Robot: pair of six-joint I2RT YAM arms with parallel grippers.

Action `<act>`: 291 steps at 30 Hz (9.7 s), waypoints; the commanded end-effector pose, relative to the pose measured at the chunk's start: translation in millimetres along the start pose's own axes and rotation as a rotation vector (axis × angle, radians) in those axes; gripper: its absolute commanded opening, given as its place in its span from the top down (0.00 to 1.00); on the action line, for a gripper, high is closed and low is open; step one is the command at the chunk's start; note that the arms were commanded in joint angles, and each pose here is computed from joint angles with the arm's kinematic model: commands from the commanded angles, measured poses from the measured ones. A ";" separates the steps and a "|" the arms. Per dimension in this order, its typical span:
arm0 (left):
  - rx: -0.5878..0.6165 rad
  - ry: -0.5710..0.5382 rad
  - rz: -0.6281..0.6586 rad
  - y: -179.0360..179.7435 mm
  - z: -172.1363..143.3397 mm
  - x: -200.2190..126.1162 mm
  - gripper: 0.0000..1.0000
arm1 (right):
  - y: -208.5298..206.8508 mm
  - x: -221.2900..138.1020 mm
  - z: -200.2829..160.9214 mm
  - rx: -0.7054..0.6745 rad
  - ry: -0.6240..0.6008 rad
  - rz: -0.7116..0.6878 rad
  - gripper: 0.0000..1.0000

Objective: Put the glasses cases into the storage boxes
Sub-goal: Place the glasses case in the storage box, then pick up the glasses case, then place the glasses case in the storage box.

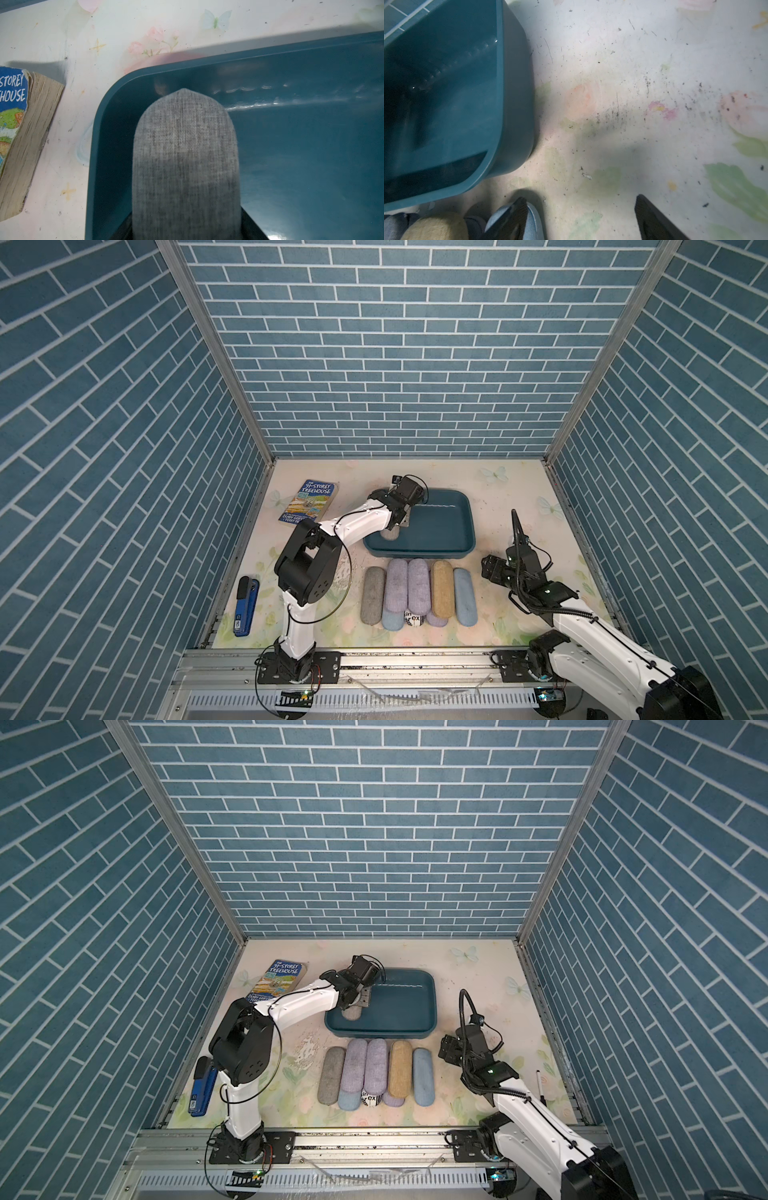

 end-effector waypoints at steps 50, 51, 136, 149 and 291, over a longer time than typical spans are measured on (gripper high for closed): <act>-0.085 -0.058 -0.059 19.6 13.9 -57.0 0.19 | -4.4 -3.8 -2.9 0.027 -0.008 -0.015 0.18; -0.091 -0.060 -0.080 19.9 13.0 -64.0 0.19 | -3.7 -4.8 -2.6 0.025 -0.006 -0.011 0.18; 0.002 0.256 -0.130 36.3 -191.2 -106.4 0.32 | -7.3 4.3 -22.8 0.051 0.066 -0.014 0.18; 0.001 0.252 -0.121 41.1 -193.9 -106.2 0.30 | -6.1 6.5 -22.8 0.052 0.071 -0.011 0.18; -0.147 0.048 -0.063 -33.1 -15.9 17.6 0.22 | -16.1 7.6 -24.6 0.071 0.041 -0.062 0.18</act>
Point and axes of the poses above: each gripper's point midway between its finger pads, its own x axis out along the fingers, its own y axis along the line the jaws close on, z = x × y, the point moved 3 cm from there along -x, back along the fingers, and after that the axes turned 11 degrees about -x, right-handed, at the moved point
